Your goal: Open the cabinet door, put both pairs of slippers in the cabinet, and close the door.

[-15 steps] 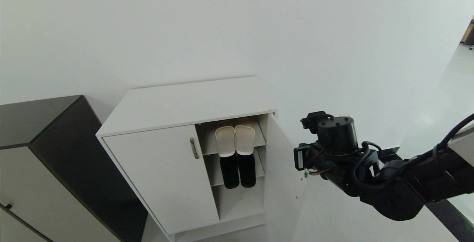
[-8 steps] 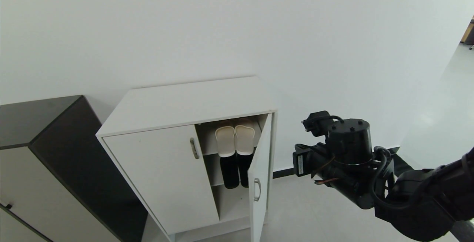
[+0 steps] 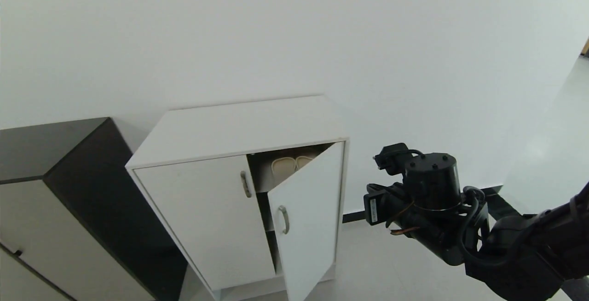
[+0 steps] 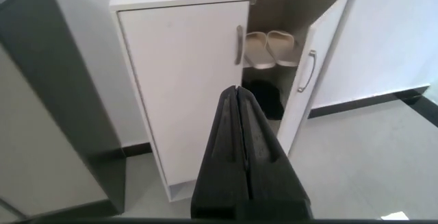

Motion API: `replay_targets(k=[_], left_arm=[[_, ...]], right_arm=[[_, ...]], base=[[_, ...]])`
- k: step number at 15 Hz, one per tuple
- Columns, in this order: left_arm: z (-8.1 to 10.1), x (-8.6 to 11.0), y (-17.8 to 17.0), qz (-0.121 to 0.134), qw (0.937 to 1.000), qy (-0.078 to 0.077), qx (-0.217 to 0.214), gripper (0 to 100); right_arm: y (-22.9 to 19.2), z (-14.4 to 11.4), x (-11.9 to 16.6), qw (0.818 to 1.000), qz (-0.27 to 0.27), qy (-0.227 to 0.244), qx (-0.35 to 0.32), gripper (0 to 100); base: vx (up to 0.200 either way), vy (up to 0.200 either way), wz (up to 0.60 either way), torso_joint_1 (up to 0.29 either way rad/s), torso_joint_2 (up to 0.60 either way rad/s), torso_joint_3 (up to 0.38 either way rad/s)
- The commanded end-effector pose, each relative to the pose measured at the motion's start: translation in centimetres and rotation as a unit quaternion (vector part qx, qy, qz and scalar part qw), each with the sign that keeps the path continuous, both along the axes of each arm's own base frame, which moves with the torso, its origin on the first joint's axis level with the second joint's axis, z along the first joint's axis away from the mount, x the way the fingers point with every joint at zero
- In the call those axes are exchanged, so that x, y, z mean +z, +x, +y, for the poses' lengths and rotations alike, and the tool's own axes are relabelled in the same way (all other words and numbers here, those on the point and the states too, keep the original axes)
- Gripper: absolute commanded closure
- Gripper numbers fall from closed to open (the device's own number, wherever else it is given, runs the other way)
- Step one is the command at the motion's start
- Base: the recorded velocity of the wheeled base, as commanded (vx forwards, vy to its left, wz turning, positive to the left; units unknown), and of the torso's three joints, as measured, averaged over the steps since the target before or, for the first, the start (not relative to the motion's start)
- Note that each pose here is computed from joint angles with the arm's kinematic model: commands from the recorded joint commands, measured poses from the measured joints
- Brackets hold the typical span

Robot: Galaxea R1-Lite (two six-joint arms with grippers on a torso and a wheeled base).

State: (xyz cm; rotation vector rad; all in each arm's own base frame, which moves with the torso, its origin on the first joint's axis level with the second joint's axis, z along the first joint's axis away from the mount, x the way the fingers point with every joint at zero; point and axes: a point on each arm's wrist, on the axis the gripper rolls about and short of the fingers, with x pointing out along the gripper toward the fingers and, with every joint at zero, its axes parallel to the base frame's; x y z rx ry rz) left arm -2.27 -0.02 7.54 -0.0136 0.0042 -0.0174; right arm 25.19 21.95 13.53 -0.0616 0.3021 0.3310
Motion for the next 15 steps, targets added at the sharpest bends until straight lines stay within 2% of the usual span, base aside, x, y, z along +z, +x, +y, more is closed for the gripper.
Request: replay_targets(k=[1, 4, 11, 13, 15], left_arm=[[0.0, 0.0, 0.0, 0.000, 1.0000, 0.000, 0.000, 100], [0.0, 0.0, 0.0, 0.000, 1.0000, 0.000, 0.000, 100], [0.0, 0.0, 0.0, 0.000, 1.0000, 0.000, 0.000, 100], [0.0, 0.0, 0.0, 0.000, 1.0000, 0.000, 0.000, 100], [0.0, 0.0, 0.0, 0.000, 1.0000, 0.001, 0.000, 100]], right_arm=[[0.0, 0.1, -0.3, 1.000, 0.004, -0.003, 0.001, 100], [0.1, 0.1, -0.7, 1.000, 0.009, -0.007, 0.001, 100], [0.7, -1.2, -2.2, 0.998, 0.020, 0.017, 0.051, 100], [0.6, -1.8, -2.9, 0.996, 0.027, 0.007, 0.081, 100], [1.0, -2.0, -3.2, 0.997, 0.028, 0.004, 0.077, 100]], base=[[0.000, 0.000, 0.60, -0.002, 0.00, -0.002], [0.000, 0.000, 0.60, 0.006, 0.00, 0.001], [0.000, 0.000, 0.00, 0.000, 0.00, 0.000], [0.000, 0.000, 0.00, 0.000, 0.00, 0.000], [0.000, 0.000, 0.00, 0.000, 0.00, 0.000]])
